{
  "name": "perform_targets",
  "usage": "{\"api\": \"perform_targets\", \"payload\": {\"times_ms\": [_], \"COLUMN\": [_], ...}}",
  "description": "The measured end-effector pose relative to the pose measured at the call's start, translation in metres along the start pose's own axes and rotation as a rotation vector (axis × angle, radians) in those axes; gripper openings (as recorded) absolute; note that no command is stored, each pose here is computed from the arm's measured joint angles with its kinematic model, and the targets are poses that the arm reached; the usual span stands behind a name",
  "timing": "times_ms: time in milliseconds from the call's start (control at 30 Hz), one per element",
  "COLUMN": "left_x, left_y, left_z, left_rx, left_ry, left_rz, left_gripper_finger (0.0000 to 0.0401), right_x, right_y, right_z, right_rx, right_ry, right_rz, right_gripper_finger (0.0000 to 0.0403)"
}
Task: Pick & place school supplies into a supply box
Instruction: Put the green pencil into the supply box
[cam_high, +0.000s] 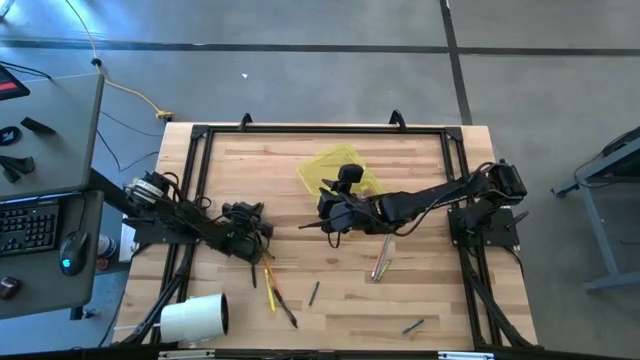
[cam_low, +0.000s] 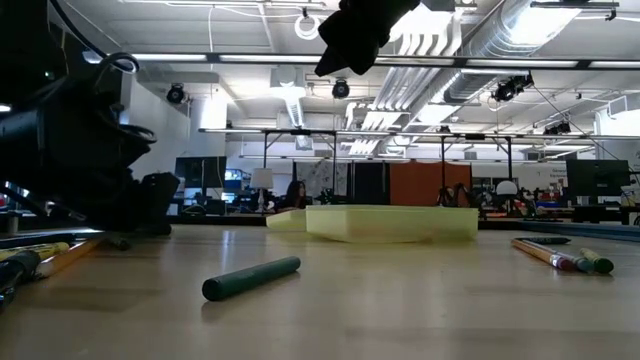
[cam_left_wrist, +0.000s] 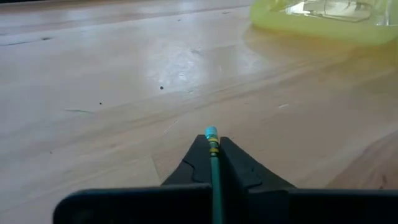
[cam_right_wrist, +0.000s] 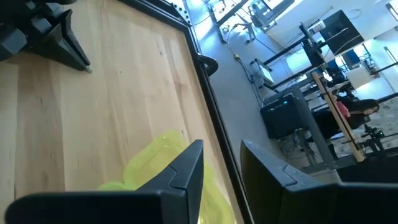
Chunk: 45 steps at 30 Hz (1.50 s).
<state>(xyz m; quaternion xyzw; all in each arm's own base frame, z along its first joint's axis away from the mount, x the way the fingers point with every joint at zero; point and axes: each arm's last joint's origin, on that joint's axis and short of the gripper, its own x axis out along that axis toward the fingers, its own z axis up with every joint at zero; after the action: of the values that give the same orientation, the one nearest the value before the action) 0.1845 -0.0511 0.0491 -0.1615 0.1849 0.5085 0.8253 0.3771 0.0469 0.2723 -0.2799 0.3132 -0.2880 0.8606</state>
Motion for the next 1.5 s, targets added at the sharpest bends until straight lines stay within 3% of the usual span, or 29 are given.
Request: {"api": "perform_targets", "payload": {"times_ms": [100, 300, 533, 700, 800, 1133, 1300, 1500], "left_x": [-0.002, -0.013, -0.030, -0.028, -0.023, 0.033, 0.078, 0.130], "left_y": [-0.003, -0.008, -0.015, -0.033, -0.049, -0.111, -0.151, -0.193], "left_z": [0.004, 0.022, 0.056, 0.093, 0.116, 0.170, 0.180, 0.184], "left_rx": [-0.023, -0.085, 0.001, 0.085, 0.171, 0.321, 0.396, 0.386], "left_ry": [0.007, 0.066, 0.028, 0.003, -0.023, -0.097, -0.081, -0.045], "left_rz": [-0.014, -0.069, -0.189, -0.292, -0.367, -0.558, -0.612, -0.738], "left_gripper_finger": [0.0049, 0.0032, 0.0034, 0.0033, 0.0033, 0.0035, 0.0037, 0.0047], "right_x": [0.000, -0.005, -0.048, -0.073, -0.084, -0.100, -0.103, -0.115], "right_y": [0.000, 0.004, 0.013, 0.020, 0.021, 0.016, 0.015, 0.025], "right_z": [0.000, 0.000, 0.007, -0.005, -0.016, -0.053, -0.061, -0.064], "right_rx": [0.000, 0.032, -0.006, -0.001, 0.029, 0.306, 0.460, 0.630], "right_ry": [0.000, 0.002, -0.037, -0.008, 0.047, 0.353, 0.486, 0.591], "right_rz": [0.000, -0.007, -0.117, 0.020, 0.030, 0.089, 0.096, 0.156], "right_gripper_finger": [0.0091, 0.0091, 0.0088, 0.0090, 0.0090, 0.0090, 0.0090, 0.0090]}}
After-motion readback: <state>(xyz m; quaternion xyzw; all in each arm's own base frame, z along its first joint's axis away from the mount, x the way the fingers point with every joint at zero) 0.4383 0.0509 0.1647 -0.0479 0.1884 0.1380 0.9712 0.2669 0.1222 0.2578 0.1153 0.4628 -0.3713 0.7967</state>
